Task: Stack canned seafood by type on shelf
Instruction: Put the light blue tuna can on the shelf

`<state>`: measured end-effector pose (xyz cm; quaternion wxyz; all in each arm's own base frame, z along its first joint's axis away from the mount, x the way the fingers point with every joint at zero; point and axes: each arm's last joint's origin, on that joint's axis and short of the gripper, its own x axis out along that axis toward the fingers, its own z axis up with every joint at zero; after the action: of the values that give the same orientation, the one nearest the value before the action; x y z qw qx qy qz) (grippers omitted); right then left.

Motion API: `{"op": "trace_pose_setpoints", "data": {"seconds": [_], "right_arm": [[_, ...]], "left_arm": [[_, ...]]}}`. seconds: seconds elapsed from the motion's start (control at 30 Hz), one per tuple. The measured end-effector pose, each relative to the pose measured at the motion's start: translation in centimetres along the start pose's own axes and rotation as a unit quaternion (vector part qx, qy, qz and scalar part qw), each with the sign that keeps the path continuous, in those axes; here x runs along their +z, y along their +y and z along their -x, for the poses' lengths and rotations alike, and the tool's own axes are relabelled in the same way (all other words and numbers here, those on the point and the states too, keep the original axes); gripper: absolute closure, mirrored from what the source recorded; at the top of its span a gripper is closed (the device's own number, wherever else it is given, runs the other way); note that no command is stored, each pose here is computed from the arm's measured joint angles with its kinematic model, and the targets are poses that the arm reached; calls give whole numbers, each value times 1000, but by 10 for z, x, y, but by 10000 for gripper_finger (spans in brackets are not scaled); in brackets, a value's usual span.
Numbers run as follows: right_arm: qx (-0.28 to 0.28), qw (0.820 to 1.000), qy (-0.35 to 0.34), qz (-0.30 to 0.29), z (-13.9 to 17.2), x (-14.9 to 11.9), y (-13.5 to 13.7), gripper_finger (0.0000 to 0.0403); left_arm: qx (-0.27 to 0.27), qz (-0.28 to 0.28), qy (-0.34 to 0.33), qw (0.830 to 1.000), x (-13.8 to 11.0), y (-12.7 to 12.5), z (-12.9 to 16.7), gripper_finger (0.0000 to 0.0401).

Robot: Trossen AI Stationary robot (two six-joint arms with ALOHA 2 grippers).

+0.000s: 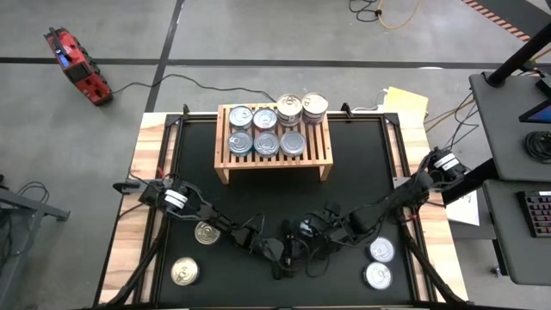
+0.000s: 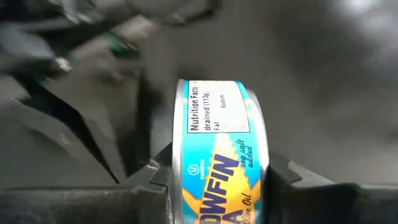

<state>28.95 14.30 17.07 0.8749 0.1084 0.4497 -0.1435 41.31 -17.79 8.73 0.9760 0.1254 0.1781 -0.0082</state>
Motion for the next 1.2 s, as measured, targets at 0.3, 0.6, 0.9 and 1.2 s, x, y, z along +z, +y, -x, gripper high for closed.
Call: {"op": "trace_pose_setpoints", "data": {"seconds": [0.3, 0.6, 0.9, 1.2], "right_arm": [[10, 994, -98, -38, 46, -6, -20, 280], [175, 931, -309, -88, 49, -19, -37, 280], [223, 880, -411, -84, 45, -23, -39, 280], [203, 880, -430, -16, 43, -10, -22, 280]], "left_arm": [[35, -60, -22, 997, 22, 11, 48, 401], [25, 34, -194, 980, 35, 50, 127, 401], [-1, 161, -253, 954, 39, 57, 142, 365], [-16, 182, -242, 953, 41, 54, 135, 217]]}}
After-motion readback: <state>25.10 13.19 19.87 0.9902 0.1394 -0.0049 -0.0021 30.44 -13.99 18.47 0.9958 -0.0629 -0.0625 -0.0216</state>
